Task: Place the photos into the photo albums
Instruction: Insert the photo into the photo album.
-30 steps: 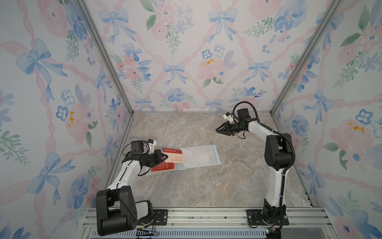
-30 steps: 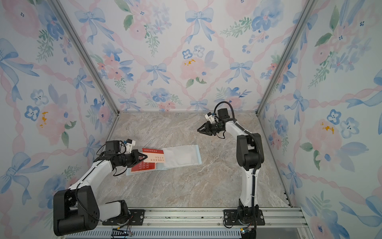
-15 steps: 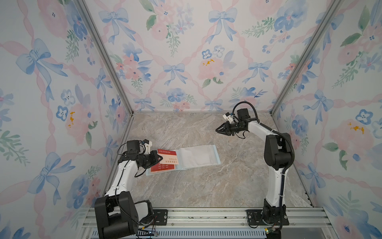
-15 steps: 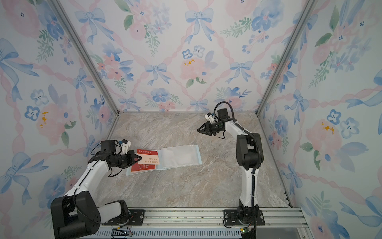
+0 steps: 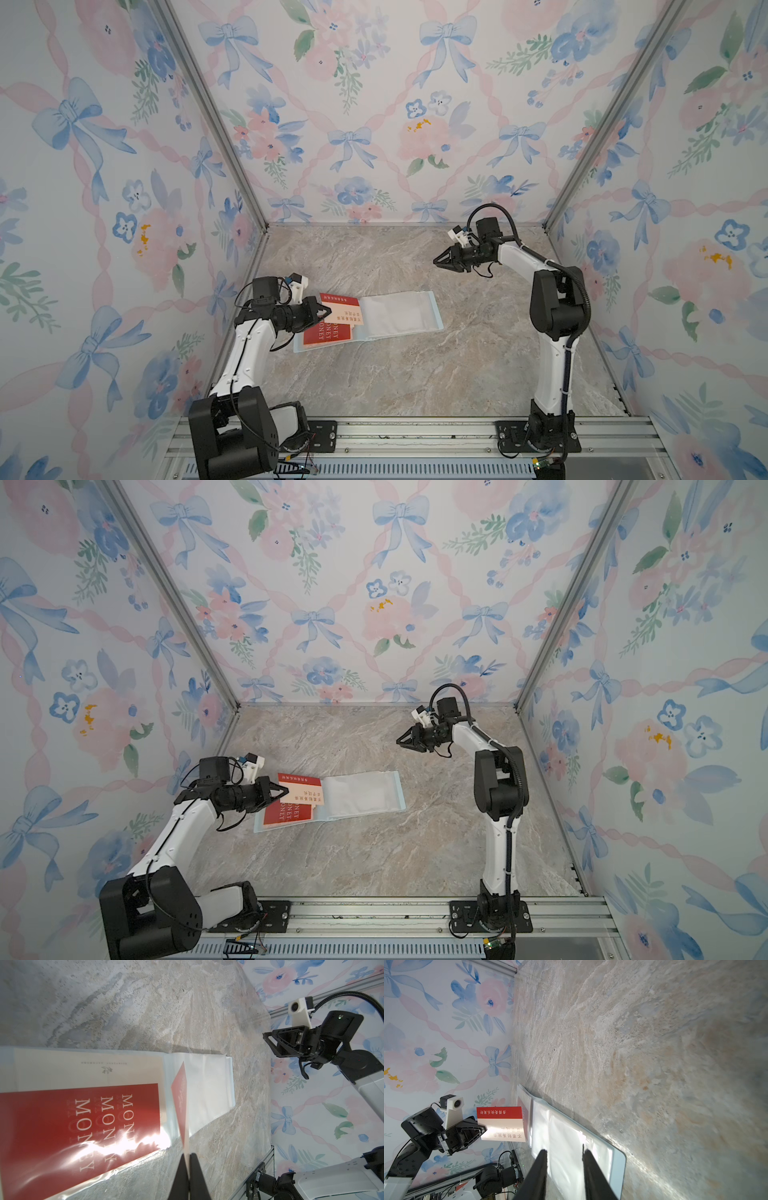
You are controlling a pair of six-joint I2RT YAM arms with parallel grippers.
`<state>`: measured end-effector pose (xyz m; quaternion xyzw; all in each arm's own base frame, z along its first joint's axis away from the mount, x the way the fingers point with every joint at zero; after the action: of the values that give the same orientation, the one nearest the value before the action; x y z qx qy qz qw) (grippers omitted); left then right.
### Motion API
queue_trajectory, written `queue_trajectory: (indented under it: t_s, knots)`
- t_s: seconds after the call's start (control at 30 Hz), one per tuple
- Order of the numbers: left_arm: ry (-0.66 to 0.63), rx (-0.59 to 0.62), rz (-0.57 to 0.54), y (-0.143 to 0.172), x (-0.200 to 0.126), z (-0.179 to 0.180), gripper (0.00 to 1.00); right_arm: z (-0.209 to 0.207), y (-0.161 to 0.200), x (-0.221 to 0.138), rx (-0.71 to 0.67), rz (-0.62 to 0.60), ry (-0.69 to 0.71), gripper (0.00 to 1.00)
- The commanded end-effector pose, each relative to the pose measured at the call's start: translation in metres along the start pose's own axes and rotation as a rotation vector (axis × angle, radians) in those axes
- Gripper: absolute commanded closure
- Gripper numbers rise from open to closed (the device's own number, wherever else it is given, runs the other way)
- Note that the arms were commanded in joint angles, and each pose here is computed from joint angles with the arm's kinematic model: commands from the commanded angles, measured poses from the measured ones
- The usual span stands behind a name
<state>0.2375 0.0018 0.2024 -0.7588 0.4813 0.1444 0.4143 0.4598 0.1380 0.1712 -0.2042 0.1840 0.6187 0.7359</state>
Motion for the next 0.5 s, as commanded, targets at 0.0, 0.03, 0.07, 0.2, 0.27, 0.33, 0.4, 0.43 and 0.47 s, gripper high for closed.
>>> queue_trajectory:
  t_s: [0.0, 0.03, 0.07, 0.2, 0.27, 0.33, 0.4, 0.43, 0.47]
  knots:
    - [0.006, 0.005, 0.009, -0.0002, -0.0005, -0.0005, 1.00, -0.0038, 0.0001, 0.0052, 0.001, 0.026, 0.017, 0.69]
    - [0.006, 0.008, 0.013, 0.0001, 0.0003, -0.0011, 1.00, -0.0040, 0.0004, 0.0053, 0.001, 0.026, 0.019, 0.69]
    - [-0.002, 0.009, 0.016, 0.0004, 0.0010, -0.0009, 1.00, -0.0042, -0.0001, 0.0050, 0.000, 0.024, 0.019, 0.69]
    - [-0.019, 0.008, 0.030, 0.0041, 0.0043, 0.0010, 1.00, -0.0046, 0.0003, 0.0060, 0.003, 0.027, 0.019, 0.69]
    - [-0.016, 0.008, 0.037, 0.0055, 0.0060, 0.0014, 1.00, -0.0047, 0.0002, 0.0061, 0.003, 0.028, 0.020, 0.69]
    - [-0.014, 0.009, 0.042, 0.0070, 0.0071, 0.0015, 1.00, -0.0045, 0.0002, 0.0060, 0.003, 0.027, 0.019, 0.69]
    - [-0.017, 0.009, 0.042, 0.0073, 0.0072, 0.0018, 1.00, -0.0046, 0.0004, 0.0060, 0.006, 0.028, 0.020, 0.69]
    - [-0.018, 0.007, 0.041, 0.0076, 0.0073, 0.0020, 1.00, -0.0046, 0.0003, 0.0059, 0.006, 0.027, 0.021, 0.69]
    - [-0.016, 0.003, 0.046, 0.0086, 0.0083, 0.0027, 1.00, -0.0048, 0.0004, 0.0060, 0.005, 0.027, 0.021, 0.69]
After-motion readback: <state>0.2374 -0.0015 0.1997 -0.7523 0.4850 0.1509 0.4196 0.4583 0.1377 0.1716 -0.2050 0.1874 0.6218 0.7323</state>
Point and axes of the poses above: each gripper's point midway between its finger pads, its own x axis out along the fingers, its own z axis along the line the jaws close on, y = z × x, the point moved 10 cm from there along -x, back along the fingers, and after that the axes turned 13 degrees about x, right-handed, at the moved point
